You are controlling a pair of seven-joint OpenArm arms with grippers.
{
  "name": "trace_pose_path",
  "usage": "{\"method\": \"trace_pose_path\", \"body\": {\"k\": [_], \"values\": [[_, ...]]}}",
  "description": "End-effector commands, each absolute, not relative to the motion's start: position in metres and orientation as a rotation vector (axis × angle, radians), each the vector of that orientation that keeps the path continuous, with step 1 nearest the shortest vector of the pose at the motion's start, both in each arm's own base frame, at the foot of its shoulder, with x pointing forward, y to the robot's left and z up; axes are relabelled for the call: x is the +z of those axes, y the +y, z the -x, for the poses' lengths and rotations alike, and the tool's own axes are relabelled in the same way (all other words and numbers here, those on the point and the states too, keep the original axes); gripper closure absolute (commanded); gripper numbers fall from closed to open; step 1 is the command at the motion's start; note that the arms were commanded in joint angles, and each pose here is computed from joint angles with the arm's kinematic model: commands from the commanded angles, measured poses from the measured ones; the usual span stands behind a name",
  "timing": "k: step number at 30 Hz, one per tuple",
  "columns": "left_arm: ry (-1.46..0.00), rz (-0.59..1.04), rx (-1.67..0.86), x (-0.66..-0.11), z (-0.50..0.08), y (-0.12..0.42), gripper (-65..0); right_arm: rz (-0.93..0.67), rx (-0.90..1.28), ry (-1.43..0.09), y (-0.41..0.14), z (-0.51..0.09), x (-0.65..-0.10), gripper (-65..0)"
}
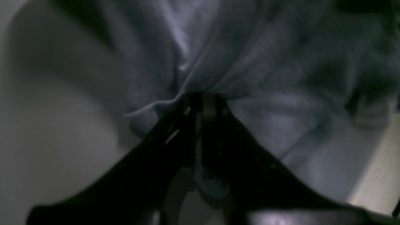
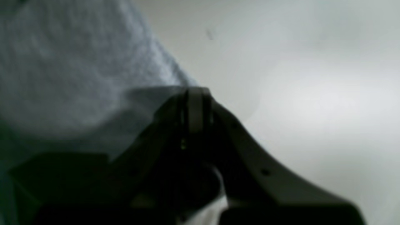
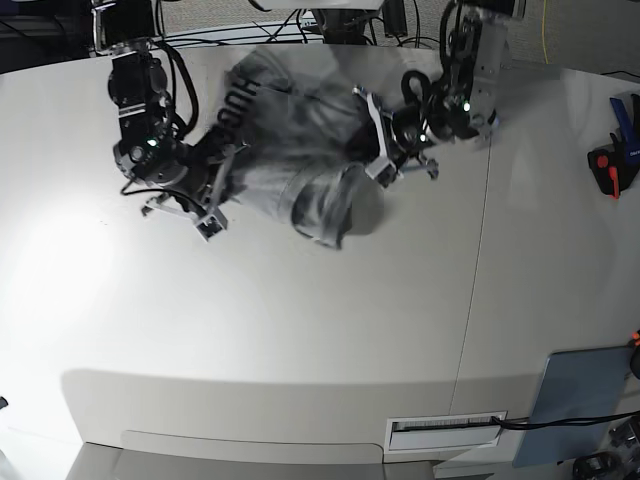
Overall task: Fold the T-shirt properly
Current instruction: 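Lower the folded bundle onto the table with both grippers, then release the shirt and pull both grippers away from the bundle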
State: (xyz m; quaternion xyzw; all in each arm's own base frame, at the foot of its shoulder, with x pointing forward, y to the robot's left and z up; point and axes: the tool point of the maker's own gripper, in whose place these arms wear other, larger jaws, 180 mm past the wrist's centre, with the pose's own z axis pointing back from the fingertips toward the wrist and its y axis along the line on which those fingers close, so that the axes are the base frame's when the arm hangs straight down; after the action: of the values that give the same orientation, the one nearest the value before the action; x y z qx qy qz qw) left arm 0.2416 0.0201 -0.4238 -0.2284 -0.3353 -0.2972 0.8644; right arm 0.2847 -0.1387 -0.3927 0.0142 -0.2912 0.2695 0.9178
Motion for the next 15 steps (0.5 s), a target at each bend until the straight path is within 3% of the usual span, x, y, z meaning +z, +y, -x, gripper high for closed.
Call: {"method": "trace_pose_path", "body": {"k": [1,15], "values": [[-0.661,0.372,-0.629,-0.436,-0.25,0.041,-5.1,-0.017,0.548,-0.625,-0.142,-0.287,-0.383,0.0],[-0.892,0.363,-0.628,-0.386,-0.347,0.037,-5.1,-0.129,0.574,-0.659,-0.109,-0.235,-0.364,0.0]]}}
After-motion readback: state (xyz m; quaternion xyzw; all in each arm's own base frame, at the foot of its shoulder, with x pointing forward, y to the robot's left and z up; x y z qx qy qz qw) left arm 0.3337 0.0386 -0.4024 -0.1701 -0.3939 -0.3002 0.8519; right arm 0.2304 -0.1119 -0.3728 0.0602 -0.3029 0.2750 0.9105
